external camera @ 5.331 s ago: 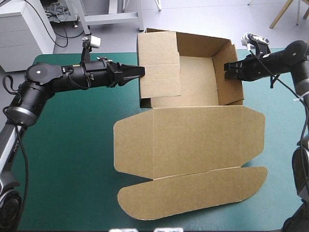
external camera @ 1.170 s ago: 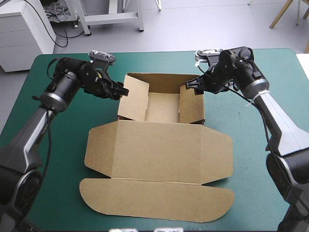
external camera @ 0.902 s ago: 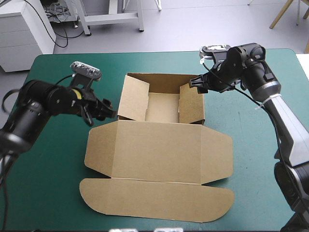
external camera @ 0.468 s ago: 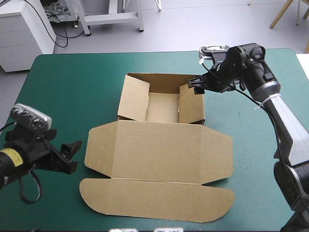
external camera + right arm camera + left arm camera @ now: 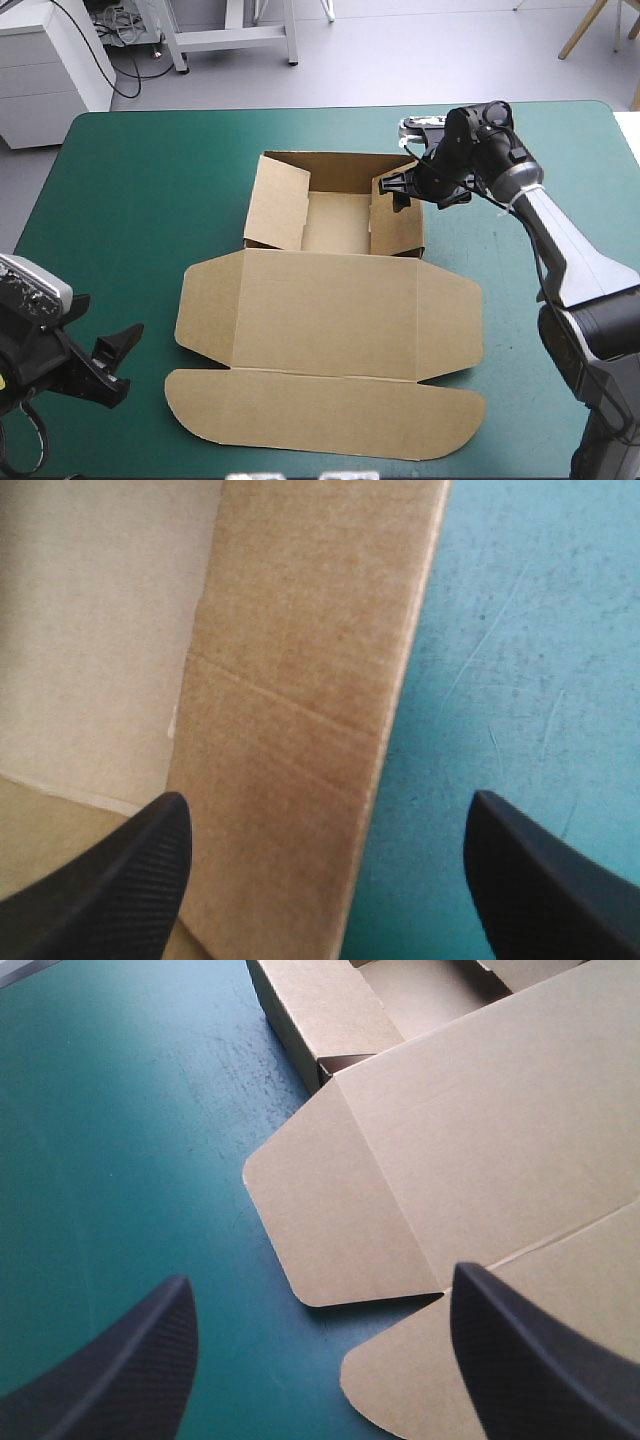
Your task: Fold the box
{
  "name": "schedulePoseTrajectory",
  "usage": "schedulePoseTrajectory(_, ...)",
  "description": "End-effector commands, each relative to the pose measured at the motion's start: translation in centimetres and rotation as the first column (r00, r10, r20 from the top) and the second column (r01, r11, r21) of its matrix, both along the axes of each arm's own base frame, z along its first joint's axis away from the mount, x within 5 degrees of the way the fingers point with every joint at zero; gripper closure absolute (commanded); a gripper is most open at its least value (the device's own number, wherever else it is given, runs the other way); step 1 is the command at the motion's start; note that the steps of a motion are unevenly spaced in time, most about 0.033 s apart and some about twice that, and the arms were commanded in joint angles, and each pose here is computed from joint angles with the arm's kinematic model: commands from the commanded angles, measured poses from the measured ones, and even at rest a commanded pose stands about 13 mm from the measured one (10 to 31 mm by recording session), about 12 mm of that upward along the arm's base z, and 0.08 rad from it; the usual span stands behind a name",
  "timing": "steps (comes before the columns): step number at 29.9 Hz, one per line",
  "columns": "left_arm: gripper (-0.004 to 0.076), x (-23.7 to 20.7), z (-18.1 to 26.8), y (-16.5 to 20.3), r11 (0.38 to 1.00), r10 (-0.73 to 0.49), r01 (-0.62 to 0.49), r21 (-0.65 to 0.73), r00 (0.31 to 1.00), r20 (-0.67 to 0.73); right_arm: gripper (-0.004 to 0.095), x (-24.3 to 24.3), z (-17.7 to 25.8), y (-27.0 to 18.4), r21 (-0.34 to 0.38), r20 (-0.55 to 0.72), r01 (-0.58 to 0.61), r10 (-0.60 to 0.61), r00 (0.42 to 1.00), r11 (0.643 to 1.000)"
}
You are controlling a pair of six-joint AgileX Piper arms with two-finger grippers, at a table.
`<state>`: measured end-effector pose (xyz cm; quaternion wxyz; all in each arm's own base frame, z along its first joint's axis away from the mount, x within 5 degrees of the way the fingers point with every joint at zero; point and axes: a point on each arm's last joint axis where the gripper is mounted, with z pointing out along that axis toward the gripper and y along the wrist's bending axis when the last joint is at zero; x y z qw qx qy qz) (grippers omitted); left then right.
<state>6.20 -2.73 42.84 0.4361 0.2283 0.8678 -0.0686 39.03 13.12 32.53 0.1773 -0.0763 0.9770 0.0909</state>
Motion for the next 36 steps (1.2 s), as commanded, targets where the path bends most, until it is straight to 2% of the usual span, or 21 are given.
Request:
schedulePoseTrajectory(1,0.0225,0.1,0.8,-0.1,1.000,-0.002,0.003,-0.030,0.999,0.049,0.0243,0.4,1.3,0.0,0.023,0.075,0.021,-0.023,0.997,0.999)
schedulePoseTrajectory(4,0.0226,0.1,0.8,-0.1,1.000,-0.002,0.003,-0.028,0.999,0.045,0.0333,1.2,-0.4,0.3,0.015,0.035,0.026,-0.026,0.999,1.000)
schedulePoseTrajectory(8,0.0233,0.1,0.8,-0.1,1.000,-0.002,0.003,-0.027,0.999,0.044,0.0518,1.9,-2.1,0.6,0.017,-0.007,0.029,-0.028,1.000,0.999)
schedulePoseTrajectory(10,0.0233,0.1,0.8,-0.1,1.000,-0.002,0.003,-0.027,0.999,0.044,0.0638,2.2,-2.5,0.7,0.011,-0.007,0.029,-0.029,1.000,1.000)
schedulePoseTrajectory(13,0.0232,0.1,0.8,-0.1,1.000,-0.002,0.003,-0.027,0.999,0.044,0.0929,2.4,-2.3,0.4,-0.018,0.031,0.010,-0.009,0.999,1.000)
schedulePoseTrajectory(17,0.0233,0.1,0.8,-0.1,1.000,-0.002,0.003,-0.026,0.999,0.041,0.0927,2.5,-1.1,-0.2,-0.073,0.097,0.020,-0.013,0.995,0.997)
schedulePoseTrajectory(20,0.0233,0.0,0.7,-0.1,1.000,-0.004,0.005,-0.026,0.999,0.033,0.0927,2.4,0.0,-1.6,-0.145,0.134,0.034,-0.014,0.991,0.989)
schedulePoseTrajectory(26,0.0233,-0.1,0.5,0.0,1.000,-0.005,0.005,-0.015,1.000,0.008,0.0927,2.2,1.8,-7.3,-0.286,0.155,0.106,-0.063,0.986,0.952)
schedulePoseTrajectory(32,0.0242,-0.2,0.5,0.0,1.000,0.002,-0.002,-0.021,1.000,-0.002,0.0927,1.8,3.0,-14.7,-0.289,0.178,0.235,-0.189,0.966,0.928)
schedulePoseTrajectory(36,0.0241,-0.2,0.5,0.0,0.999,0.011,-0.011,-0.031,1.000,-0.007,0.0927,1.3,3.0,-20.6,-0.247,0.183,0.348,-0.309,0.933,0.904)
